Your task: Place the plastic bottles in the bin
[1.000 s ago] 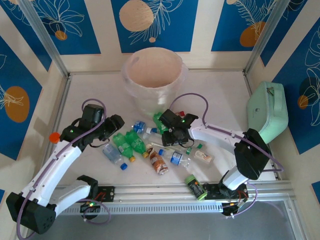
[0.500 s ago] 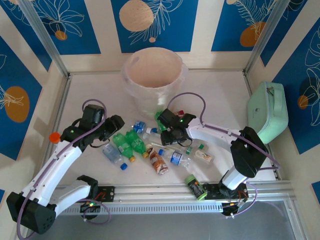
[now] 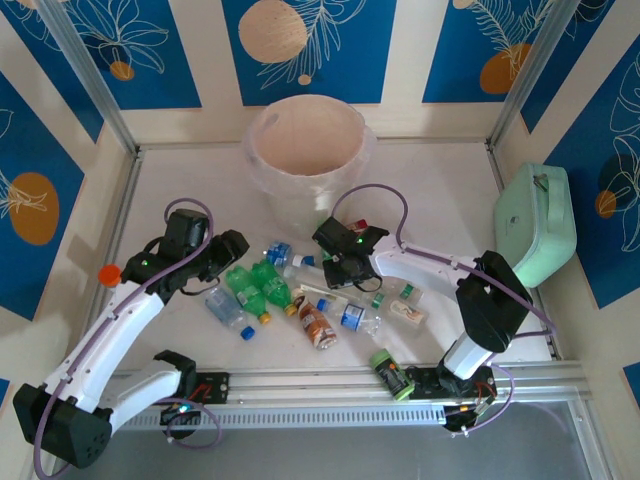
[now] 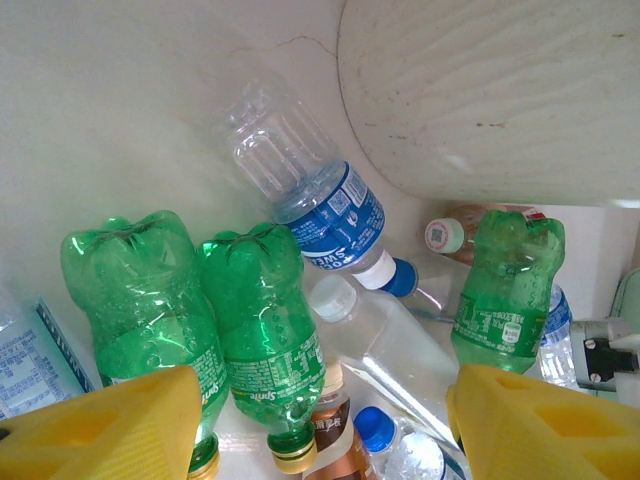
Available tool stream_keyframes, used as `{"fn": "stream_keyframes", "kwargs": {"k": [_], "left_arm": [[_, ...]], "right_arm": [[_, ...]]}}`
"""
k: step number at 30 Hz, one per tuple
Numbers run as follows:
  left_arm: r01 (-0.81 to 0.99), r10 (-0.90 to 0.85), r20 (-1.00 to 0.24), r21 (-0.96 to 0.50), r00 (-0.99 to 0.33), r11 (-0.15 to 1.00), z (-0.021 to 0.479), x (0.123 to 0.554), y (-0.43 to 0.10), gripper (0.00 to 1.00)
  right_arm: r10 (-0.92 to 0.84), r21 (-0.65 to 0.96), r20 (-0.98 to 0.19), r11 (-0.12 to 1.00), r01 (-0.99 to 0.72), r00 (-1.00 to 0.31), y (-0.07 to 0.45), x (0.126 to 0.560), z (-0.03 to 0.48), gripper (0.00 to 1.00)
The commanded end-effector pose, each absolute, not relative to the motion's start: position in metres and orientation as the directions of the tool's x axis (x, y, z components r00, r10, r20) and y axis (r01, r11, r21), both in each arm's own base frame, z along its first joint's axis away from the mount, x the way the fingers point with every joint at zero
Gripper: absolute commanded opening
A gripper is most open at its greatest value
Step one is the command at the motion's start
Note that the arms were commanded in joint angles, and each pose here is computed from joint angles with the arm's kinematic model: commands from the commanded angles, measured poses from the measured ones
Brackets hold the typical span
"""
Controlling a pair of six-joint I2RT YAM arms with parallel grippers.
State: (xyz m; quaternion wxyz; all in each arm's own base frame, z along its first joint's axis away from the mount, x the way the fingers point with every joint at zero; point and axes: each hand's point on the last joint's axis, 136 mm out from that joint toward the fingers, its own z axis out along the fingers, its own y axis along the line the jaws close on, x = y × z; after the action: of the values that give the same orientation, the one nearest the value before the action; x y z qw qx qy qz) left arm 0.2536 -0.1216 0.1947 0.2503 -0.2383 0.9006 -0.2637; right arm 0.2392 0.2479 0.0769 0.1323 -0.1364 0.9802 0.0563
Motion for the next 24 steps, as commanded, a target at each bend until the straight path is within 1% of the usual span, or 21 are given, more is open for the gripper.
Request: {"fn": "stream_keyframes", "kwargs": {"k": [1, 3, 7, 13, 16, 19, 21, 24], "left_arm": [[-0.303, -0.563, -0.319, -0.593, -0.763, 0.746, 0.19, 0.256, -0.12, 0.67], [-0.305, -0.564, -0.321, -0.59, -0.761, 0.748, 0.189, 0.256, -0.12, 0.67], [-0.304, -0.568, -0.337, -0.586, -0.751, 0.751, 0.193, 0.258, -0.117, 0.68], [-0.317, -0.599, -0.393, -0.58, -0.698, 0.751, 0.205, 0.261, -0.105, 0.68], [-0.304, -0.595, -0.404, -0.584, -0.695, 0.752, 0.208, 0.264, -0.106, 0.69], [-0.304, -0.587, -0.399, -0.578, -0.705, 0.758, 0.207, 0.266, -0.108, 0.68], [-0.305, -0.589, -0.398, -0.58, -0.704, 0.756, 0.206, 0.267, -0.108, 0.68], [-0.306, -0.593, -0.398, -0.582, -0.7, 0.753, 0.207, 0.267, -0.108, 0.68]], "right_arm": [[-0.263, 0.056, -0.293, 0.955, -0.291, -0.919, 0.25, 0.238, 0.089, 0.26], [-0.279, 0.042, -0.301, 0.952, -0.305, -0.912, 0.25, 0.234, 0.096, 0.22], [-0.325, 0.04, -0.324, 0.934, -0.356, -0.889, 0.256, 0.217, 0.119, 0.19], [-0.434, 0.119, -0.361, 0.856, -0.502, -0.825, 0.275, 0.17, 0.168, 0.16], [-0.496, 0.176, -0.425, 0.775, -0.607, -0.757, 0.292, 0.144, 0.203, 0.16], [-0.51, 0.232, -0.492, 0.704, -0.671, -0.705, 0.306, 0.131, 0.241, 0.16], [-0.487, 0.251, -0.554, 0.675, -0.694, -0.675, 0.313, 0.133, 0.271, 0.16], [-0.414, 0.271, -0.646, 0.661, -0.7, -0.641, 0.321, 0.152, 0.315, 0.16]]}}
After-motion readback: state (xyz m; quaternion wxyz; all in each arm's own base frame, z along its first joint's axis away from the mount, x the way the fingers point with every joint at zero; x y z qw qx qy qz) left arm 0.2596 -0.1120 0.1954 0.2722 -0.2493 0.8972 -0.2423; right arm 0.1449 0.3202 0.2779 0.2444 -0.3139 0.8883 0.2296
